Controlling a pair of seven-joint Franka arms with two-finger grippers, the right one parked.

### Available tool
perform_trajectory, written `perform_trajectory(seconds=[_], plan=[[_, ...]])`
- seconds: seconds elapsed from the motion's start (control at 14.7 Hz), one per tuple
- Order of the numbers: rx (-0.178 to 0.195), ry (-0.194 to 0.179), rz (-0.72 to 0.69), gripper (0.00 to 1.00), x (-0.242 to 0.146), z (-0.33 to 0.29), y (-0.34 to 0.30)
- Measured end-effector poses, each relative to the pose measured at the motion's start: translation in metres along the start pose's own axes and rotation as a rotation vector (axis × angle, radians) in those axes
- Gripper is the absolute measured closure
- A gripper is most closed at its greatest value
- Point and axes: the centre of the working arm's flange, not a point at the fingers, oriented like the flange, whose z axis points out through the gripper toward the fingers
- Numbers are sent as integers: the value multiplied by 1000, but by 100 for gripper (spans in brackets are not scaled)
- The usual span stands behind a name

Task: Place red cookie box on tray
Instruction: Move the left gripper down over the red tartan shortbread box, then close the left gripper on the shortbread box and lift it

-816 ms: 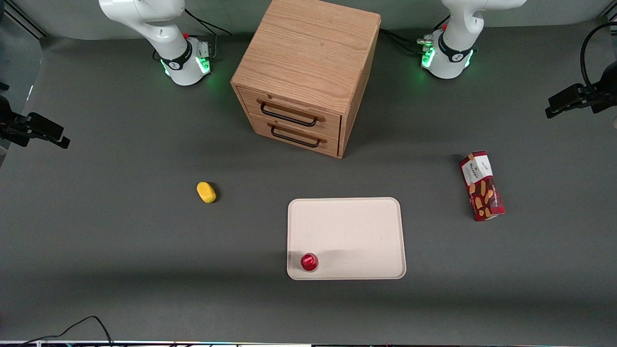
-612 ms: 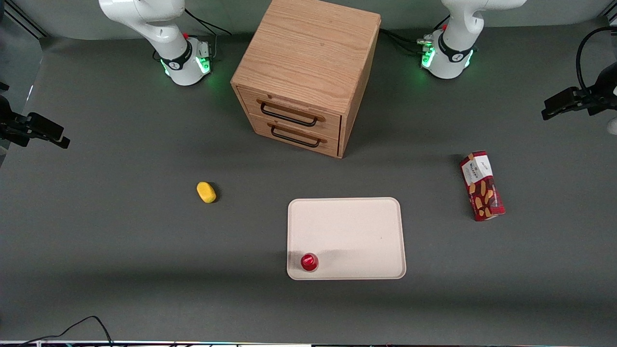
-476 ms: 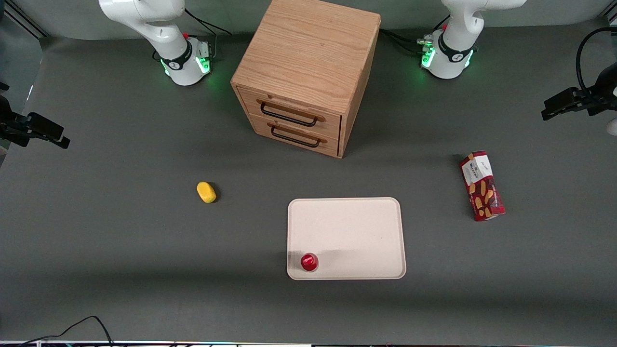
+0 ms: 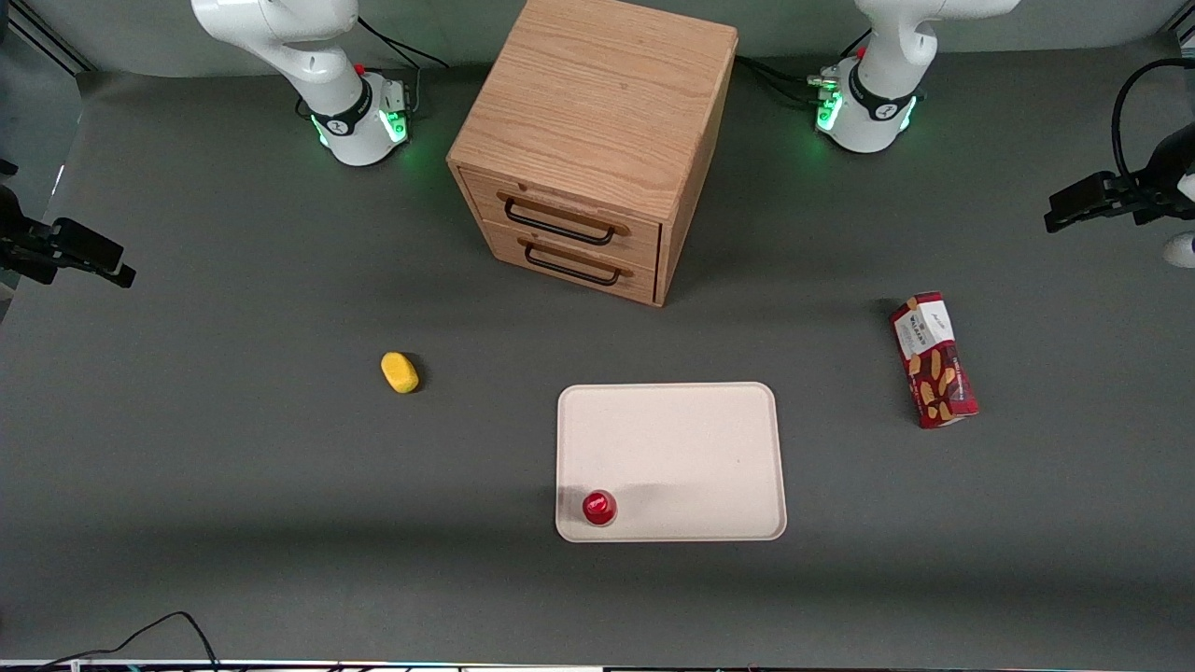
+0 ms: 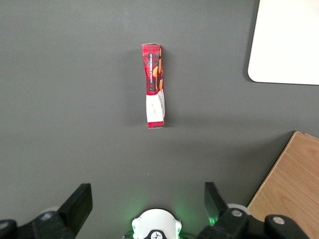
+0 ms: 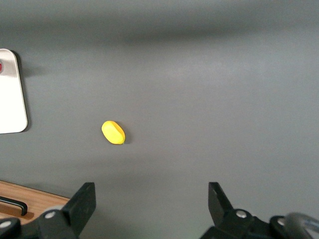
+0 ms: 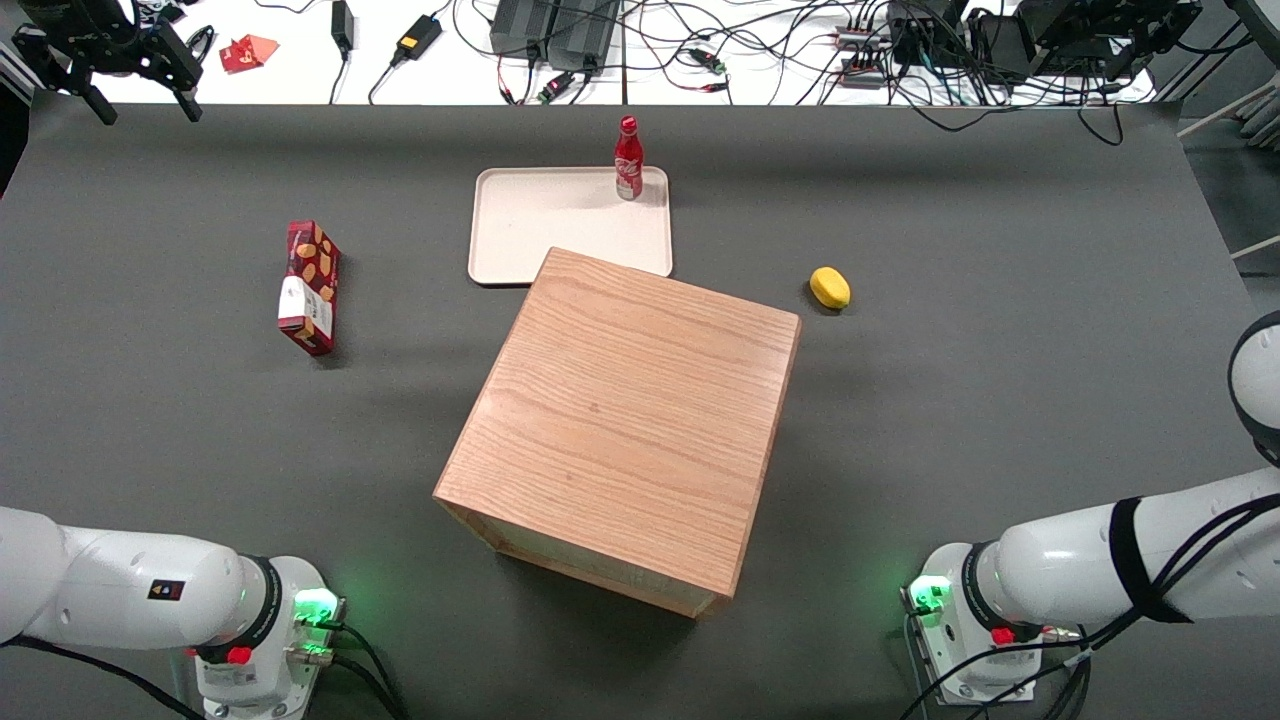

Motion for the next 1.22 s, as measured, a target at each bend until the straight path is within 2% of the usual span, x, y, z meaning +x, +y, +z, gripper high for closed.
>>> perform_trajectory(seconds=[0.41, 0.68, 0.95, 1.22], plan=[[3, -22, 0, 0, 4, 13, 0], [2, -19, -22, 0, 38, 105, -10], [2, 28, -47, 0, 59, 221, -24], [4, 70, -66, 0, 87, 292, -27]])
